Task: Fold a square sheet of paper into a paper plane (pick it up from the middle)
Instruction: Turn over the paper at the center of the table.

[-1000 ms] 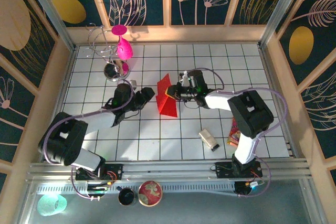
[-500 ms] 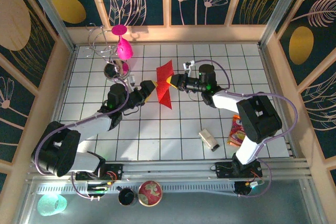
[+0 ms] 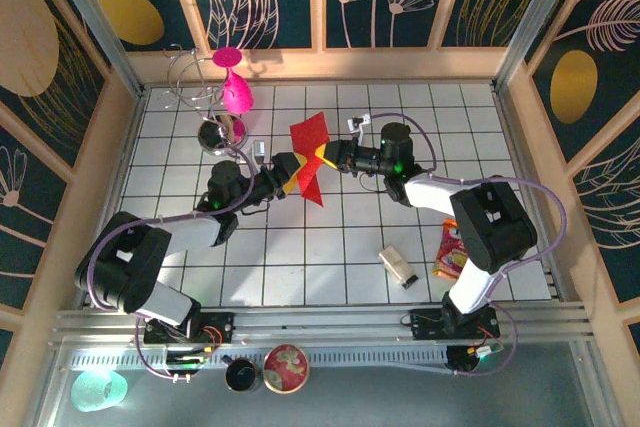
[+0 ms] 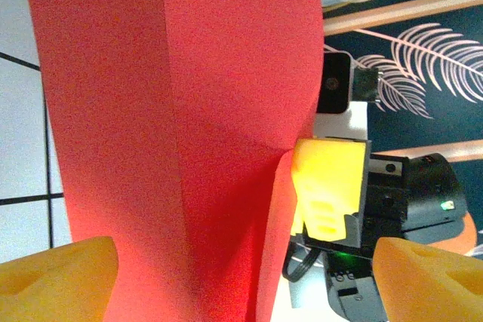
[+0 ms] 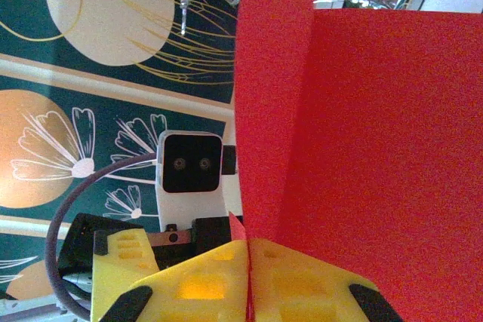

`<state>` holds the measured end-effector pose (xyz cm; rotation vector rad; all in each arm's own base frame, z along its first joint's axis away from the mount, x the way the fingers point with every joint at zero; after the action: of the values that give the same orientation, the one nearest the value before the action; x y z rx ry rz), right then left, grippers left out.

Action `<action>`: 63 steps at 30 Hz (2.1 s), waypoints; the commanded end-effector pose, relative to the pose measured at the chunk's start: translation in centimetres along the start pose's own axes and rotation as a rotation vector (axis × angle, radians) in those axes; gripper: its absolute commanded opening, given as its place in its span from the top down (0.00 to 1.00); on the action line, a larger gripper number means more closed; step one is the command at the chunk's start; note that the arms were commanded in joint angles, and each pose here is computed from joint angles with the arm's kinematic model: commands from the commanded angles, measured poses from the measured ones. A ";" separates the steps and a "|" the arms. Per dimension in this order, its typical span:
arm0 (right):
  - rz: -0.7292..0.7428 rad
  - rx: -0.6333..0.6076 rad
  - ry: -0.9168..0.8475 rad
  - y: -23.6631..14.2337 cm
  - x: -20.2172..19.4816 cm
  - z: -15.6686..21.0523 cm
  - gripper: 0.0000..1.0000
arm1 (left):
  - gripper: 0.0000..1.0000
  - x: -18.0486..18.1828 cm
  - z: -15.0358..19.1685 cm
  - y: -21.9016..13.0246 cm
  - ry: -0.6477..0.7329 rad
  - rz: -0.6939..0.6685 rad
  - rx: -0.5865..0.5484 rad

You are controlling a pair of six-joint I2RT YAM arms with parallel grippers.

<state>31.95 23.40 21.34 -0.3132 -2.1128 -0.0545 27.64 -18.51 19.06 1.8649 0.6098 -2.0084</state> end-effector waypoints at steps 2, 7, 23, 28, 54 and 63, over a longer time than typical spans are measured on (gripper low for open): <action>-0.049 -0.002 -0.009 -0.1 0.3 -0.1 0.91 | 0.17 -0.9 0.4 0.0 0.022 0.081 0.051; -0.037 0.004 0.001 -0.1 -0.1 0.1 0.90 | 0.29 -1.0 0.3 0.1 0.024 0.084 0.049; 0.023 0.014 0.000 -0.4 -0.8 0.2 0.89 | 0.58 -0.5 0.1 0.0 0.033 0.016 0.012; 0.027 0.020 -0.002 -0.4 -0.9 0.3 0.89 | 0.66 -0.3 0.0 0.2 0.029 -0.001 0.018; 0.666 -0.153 -0.148 -8.0 -2.2 -2.4 0.54 | 0.94 -1.8 -1.8 -1.9 0.466 -0.604 -0.133; 0.777 -0.210 -0.140 -9.3 -2.4 -2.1 0.54 | 0.95 -4.2 -2.7 -2.5 0.696 -1.075 -0.282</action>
<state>32.88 14.50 20.58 -1.1690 -1.9959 0.2042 29.81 -16.09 24.31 2.2317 1.9096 -1.5578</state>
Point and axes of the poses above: each hand's point on the last joint's axis, 136 mm out from that joint toward the fingers, its own y axis out along the fingers, its own x axis along the line the jaws close on, z = x × y, the point moved 9 cm from there along -y, back along the fingers, and after that the axes turned 14 degrees about -y, right-handed, at the moved point
